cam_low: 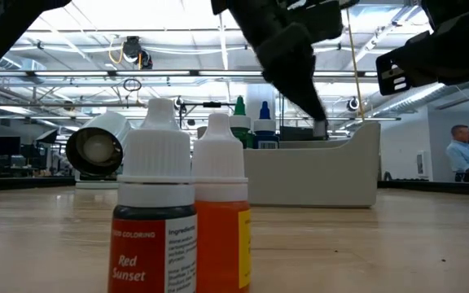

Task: Pick & Place food coloring
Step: Put the small black food coloring bottle into the bin

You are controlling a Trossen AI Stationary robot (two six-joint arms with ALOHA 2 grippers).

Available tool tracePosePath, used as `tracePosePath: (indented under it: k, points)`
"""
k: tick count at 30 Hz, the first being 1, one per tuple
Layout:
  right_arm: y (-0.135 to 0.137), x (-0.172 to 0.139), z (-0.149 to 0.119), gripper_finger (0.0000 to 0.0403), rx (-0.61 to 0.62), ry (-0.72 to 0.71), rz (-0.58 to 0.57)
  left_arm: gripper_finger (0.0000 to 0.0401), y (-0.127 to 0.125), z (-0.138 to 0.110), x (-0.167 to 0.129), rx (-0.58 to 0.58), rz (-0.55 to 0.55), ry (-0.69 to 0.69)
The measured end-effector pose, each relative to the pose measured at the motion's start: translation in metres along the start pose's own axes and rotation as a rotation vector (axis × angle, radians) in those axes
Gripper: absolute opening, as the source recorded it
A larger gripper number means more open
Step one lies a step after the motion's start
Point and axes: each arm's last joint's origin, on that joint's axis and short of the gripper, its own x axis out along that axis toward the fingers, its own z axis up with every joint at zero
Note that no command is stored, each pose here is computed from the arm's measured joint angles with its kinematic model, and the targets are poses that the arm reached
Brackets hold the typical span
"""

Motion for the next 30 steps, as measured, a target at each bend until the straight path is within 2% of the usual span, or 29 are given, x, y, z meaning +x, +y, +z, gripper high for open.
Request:
tracePosePath:
  k: [3,8,19,25,30]
  points:
    - [-0.001,0.0,0.0,0.0,-0.002,0.002,-0.006,0.0064,0.006,0.0,0.0,0.014,0.01,-0.016]
    - [-0.002,0.0,-0.002,0.0,0.005,0.017,-0.01,0.0065,0.006,-0.004,0.003,-0.002,-0.058,0.003]
    - [-0.002,0.0,-0.006,0.0,0.001,0.063,-0.004,0.0065,-0.021,-0.002,0.002,0.002,-0.06,0.066]
    - [-0.002,0.0,-0.007,0.0,0.002,0.074,-0.004,0.0065,-0.028,-0.012,0.012,0.018,0.014,0.118]
    - [-0.002,0.0,-0.007,0.0,0.002,0.073,-0.004,0.0065,-0.014,-0.021,0.021,-0.033,0.056,0.111]
